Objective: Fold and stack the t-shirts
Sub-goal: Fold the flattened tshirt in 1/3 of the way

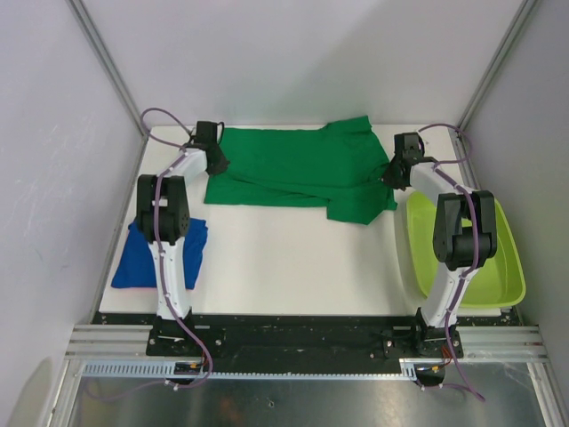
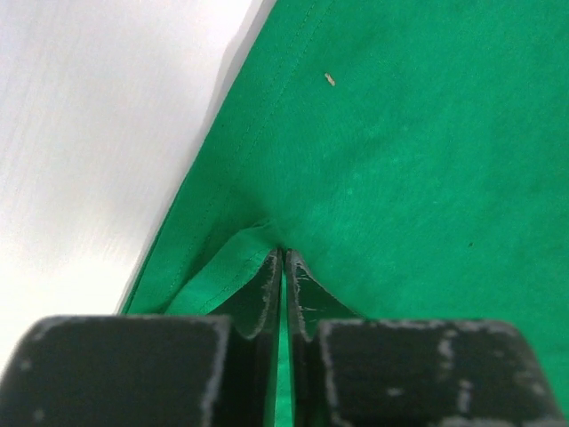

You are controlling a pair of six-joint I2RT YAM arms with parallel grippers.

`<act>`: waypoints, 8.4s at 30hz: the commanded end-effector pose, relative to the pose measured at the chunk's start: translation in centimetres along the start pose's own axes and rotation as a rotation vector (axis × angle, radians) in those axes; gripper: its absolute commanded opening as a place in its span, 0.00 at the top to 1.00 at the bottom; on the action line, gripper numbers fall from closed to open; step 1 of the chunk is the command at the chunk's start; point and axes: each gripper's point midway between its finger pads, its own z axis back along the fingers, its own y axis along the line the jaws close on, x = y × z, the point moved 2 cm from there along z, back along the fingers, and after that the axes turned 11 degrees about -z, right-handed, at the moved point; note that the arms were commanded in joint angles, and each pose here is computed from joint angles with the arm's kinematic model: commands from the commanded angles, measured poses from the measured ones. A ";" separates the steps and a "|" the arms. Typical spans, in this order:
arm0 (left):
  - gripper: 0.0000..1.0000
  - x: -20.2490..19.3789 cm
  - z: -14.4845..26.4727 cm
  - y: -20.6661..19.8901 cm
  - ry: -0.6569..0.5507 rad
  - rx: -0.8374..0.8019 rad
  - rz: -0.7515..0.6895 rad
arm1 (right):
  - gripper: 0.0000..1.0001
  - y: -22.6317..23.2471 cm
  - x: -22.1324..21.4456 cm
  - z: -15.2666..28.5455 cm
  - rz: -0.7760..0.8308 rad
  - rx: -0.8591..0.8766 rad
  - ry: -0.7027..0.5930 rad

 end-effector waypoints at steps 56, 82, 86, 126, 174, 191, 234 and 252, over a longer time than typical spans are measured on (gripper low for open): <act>1.00 -1.9 9.5 4.4 -0.070 0.133 0.103 | 1.00 -1.2 -1.4 3.5 -0.034 0.031 -0.031; 1.00 0.5 5.8 2.8 -0.073 0.111 0.092 | 1.00 -0.1 1.0 0.7 -0.122 0.094 -0.077; 1.00 0.6 5.5 2.9 -0.075 0.119 0.087 | 1.00 -0.1 1.1 0.3 -0.128 0.100 -0.074; 0.41 -2.3 11.3 -4.5 0.010 -0.289 -0.109 | 0.41 0.3 -4.0 7.4 0.048 0.120 0.034; 0.59 -22.4 14.2 -30.5 0.294 -0.874 -0.317 | 0.79 -4.1 -8.4 2.3 0.038 0.082 0.087; 1.00 -20.7 15.0 -32.0 0.257 -0.884 -0.271 | 0.56 -4.4 -8.4 1.9 0.080 0.060 0.061; 1.00 -15.2 10.1 -35.0 0.132 -0.891 -0.203 | 1.00 2.5 -1.7 -0.5 -0.119 0.254 0.041; 0.93 -14.3 8.1 -35.4 0.105 -0.859 -0.119 | 1.00 5.4 1.2 -4.2 -0.125 0.348 0.012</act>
